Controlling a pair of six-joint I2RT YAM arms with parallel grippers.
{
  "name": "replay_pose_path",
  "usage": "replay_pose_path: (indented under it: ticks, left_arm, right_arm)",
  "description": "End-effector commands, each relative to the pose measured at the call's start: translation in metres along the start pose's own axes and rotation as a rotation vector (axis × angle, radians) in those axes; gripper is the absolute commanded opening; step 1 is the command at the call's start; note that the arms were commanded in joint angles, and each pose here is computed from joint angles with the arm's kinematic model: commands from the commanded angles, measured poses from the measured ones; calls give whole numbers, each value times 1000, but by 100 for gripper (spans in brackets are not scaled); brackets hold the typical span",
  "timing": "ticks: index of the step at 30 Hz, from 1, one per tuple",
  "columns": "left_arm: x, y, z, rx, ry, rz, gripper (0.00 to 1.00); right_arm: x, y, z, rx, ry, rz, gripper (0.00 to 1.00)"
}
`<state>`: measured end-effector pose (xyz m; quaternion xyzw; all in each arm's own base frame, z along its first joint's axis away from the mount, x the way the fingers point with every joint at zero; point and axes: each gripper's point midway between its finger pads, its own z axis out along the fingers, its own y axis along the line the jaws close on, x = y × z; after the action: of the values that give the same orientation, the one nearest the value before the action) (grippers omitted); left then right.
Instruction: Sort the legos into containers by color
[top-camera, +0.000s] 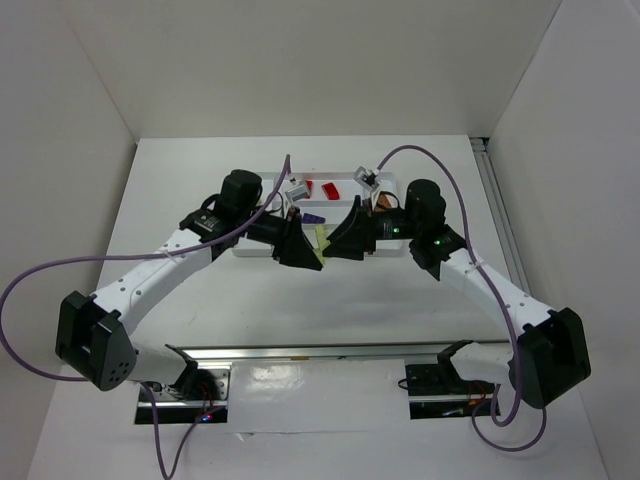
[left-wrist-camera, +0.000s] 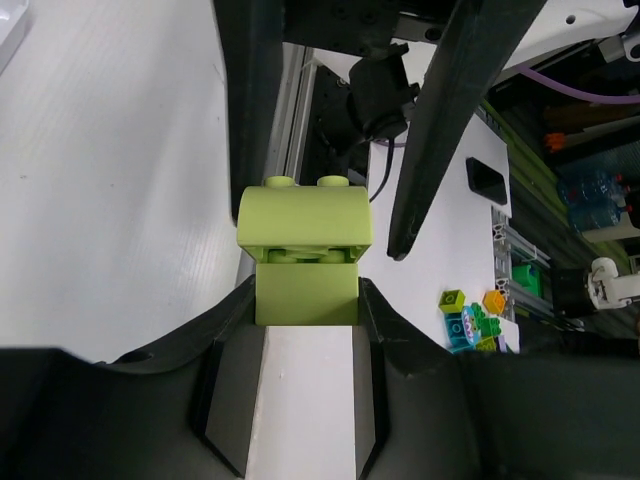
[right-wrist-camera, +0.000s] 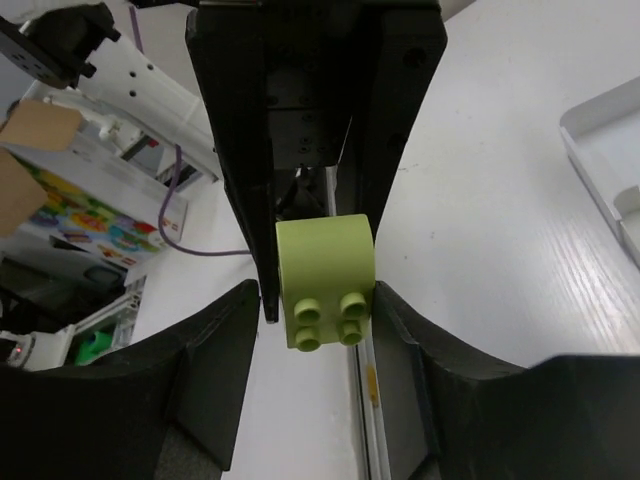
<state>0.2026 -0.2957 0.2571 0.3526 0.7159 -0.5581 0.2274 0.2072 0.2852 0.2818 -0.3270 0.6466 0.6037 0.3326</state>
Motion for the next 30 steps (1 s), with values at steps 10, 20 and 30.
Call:
replay_pose_path:
  ticks: [10, 20, 30]
  left_arm:
    - [-17, -14, -6, 37, -44, 116, 0]
    - [-4, 25, -25, -118, -70, -11, 0]
    - [1, 176, -18, -679, -66, -433, 0]
  right_arm:
    - [-8, -20, 1, 103, -46, 41, 15]
    - [-18, -91, -44, 488, -318, 235, 12]
    - [15, -213, -68, 1149, -257, 336, 14]
